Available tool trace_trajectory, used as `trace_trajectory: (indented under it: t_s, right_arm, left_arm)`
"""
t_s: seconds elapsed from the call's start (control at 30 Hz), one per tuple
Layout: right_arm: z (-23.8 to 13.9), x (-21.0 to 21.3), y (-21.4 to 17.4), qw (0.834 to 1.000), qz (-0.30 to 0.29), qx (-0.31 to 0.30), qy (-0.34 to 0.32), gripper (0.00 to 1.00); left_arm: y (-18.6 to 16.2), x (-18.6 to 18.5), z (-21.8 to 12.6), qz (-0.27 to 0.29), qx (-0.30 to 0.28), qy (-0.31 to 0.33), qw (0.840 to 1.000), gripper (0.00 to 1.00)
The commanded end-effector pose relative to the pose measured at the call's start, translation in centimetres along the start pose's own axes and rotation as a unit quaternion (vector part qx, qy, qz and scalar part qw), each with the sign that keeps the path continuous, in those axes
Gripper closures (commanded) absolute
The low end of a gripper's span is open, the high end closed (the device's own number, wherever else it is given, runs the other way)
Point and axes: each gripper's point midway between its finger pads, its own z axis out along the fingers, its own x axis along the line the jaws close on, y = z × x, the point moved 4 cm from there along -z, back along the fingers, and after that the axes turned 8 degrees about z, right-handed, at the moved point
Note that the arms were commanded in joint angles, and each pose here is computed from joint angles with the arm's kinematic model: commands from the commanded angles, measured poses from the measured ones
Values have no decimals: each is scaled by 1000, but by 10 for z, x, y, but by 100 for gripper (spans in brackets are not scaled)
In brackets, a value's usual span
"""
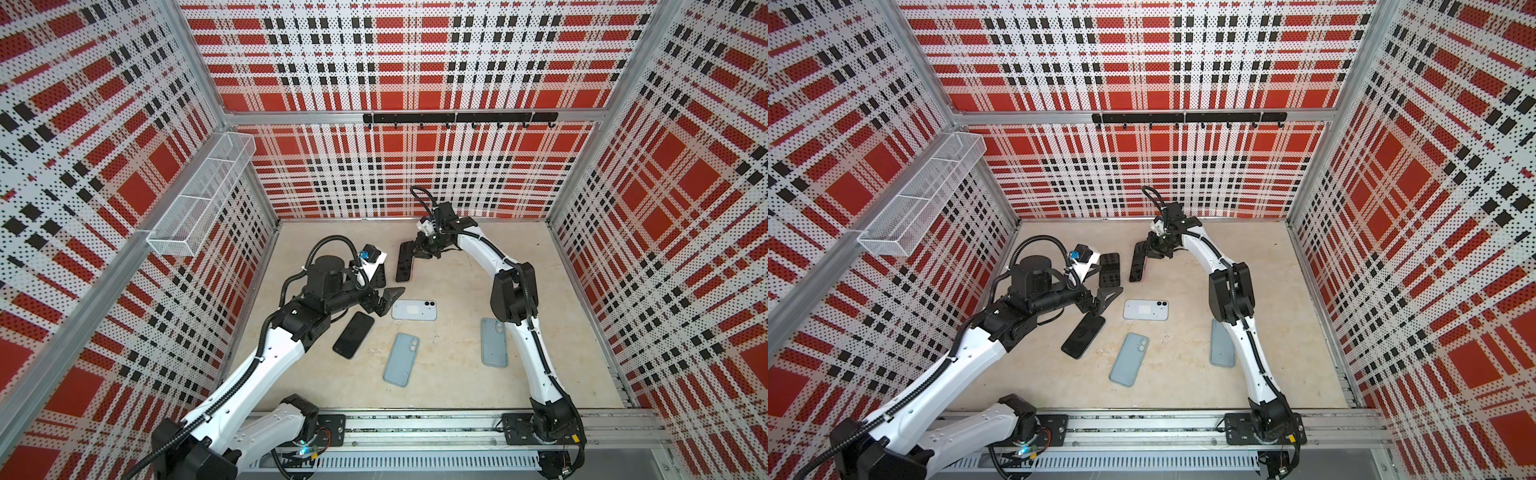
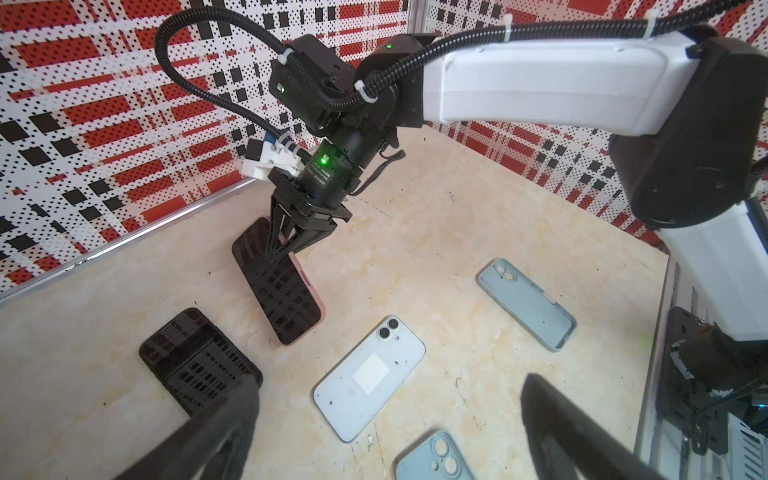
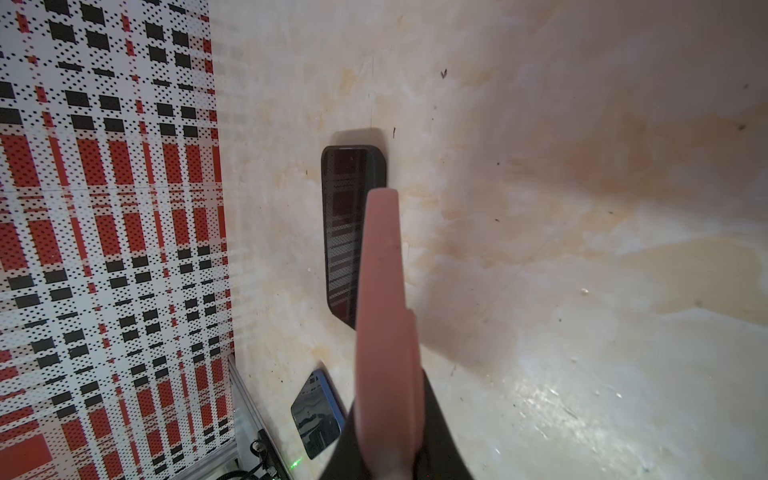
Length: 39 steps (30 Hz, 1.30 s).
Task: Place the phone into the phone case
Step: 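Lower the cased pink phone with the right gripper beside the black phone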
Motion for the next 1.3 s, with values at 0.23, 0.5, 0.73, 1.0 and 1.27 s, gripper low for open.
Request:
trace_trajectory:
  t_s: [0.23, 0.5, 0.73, 1.0, 1.27]
  right_arm:
    - [20, -3, 7, 1000, -6, 6, 30, 100]
    - [29, -16, 4, 1000, -1, 13, 13, 93]
    - [31, -19, 6, 1000, 2, 5, 7, 69]
    - [28, -21, 11, 1000, 5, -12, -3, 62]
    - [9, -17, 18, 999, 3, -48, -18, 57]
  left_arm:
    - [5, 0, 2, 2, -6, -7, 1000, 1]
    - [4, 1, 6, -7, -2, -13, 1000, 1]
    - [4, 1, 7, -10, 0, -12, 1000, 1]
    - [3, 4, 6, -14, 1, -4, 1000, 1]
    - [11, 43, -11, -83, 8, 113, 990, 1]
